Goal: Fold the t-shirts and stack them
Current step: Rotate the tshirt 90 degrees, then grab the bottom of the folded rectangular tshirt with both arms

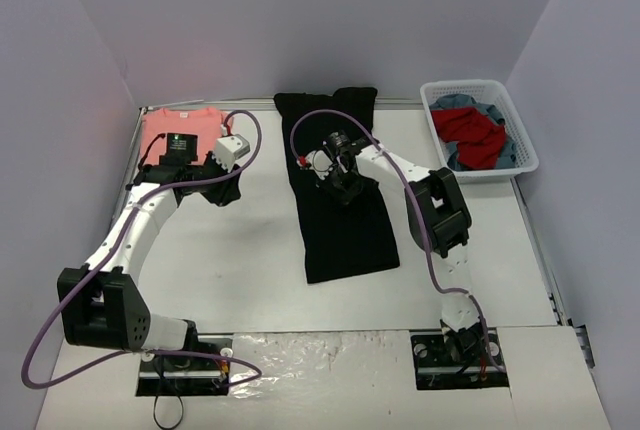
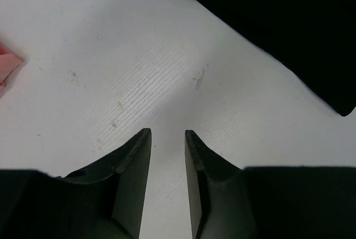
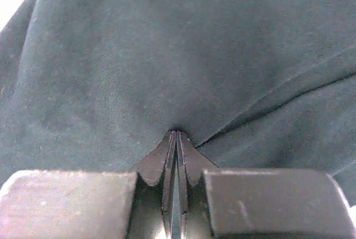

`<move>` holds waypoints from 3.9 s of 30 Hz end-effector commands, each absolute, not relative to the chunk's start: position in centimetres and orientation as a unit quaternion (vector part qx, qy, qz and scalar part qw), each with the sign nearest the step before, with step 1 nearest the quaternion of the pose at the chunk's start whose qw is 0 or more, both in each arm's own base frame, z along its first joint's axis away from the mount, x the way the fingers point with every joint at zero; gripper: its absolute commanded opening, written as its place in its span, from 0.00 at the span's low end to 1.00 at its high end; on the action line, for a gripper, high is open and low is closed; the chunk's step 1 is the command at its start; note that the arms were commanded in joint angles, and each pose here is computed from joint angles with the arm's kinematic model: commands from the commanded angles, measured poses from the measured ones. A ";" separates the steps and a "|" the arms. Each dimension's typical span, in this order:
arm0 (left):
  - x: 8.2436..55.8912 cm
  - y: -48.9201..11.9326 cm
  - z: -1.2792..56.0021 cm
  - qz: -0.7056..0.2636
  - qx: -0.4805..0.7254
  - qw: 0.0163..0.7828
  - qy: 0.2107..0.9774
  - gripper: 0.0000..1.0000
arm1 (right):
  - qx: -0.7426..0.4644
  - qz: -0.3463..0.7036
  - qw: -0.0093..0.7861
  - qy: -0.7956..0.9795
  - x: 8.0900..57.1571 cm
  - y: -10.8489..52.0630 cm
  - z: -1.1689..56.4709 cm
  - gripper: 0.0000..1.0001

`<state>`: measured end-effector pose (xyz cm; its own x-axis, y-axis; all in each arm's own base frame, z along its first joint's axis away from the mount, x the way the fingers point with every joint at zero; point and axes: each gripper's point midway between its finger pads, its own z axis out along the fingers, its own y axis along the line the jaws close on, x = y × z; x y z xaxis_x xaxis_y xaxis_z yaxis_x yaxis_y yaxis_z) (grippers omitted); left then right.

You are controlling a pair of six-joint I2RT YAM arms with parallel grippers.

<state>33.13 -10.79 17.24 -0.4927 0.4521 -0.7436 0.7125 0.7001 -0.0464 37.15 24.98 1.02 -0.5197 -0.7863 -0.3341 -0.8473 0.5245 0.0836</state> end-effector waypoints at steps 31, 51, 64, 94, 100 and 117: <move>31.6 -13.1 21.7 -0.137 0.425 0.395 0.803 0.42 | -0.456 0.132 0.252 0.843 37.6 23.4 16.0 0.23; 25.9 -27.4 12.3 -0.103 0.616 0.331 0.707 0.49 | -0.292 0.161 0.289 0.897 28.8 8.1 12.9 1.00; 21.2 -33.5 7.6 -0.146 0.667 0.269 0.679 0.49 | -0.226 0.052 0.287 0.929 30.7 3.9 10.7 1.00; 19.6 -33.0 2.8 -0.133 0.682 0.195 0.692 0.11 | -0.218 0.024 0.267 0.938 30.7 2.8 9.3 1.00; 19.1 -32.1 3.8 -0.139 0.696 0.188 0.679 0.02 | -0.217 0.021 0.271 0.938 30.8 2.7 9.6 1.00; 20.9 -27.9 9.8 -0.251 0.647 0.212 0.688 0.02 | -0.332 0.180 0.329 0.865 30.4 8.9 15.1 1.00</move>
<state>22.44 -27.73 7.30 -0.1194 0.8257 -0.5514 0.9926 0.1119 -0.0474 30.79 7.80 14.38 -0.6030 -0.4192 -0.6787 -0.6140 0.7870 0.0595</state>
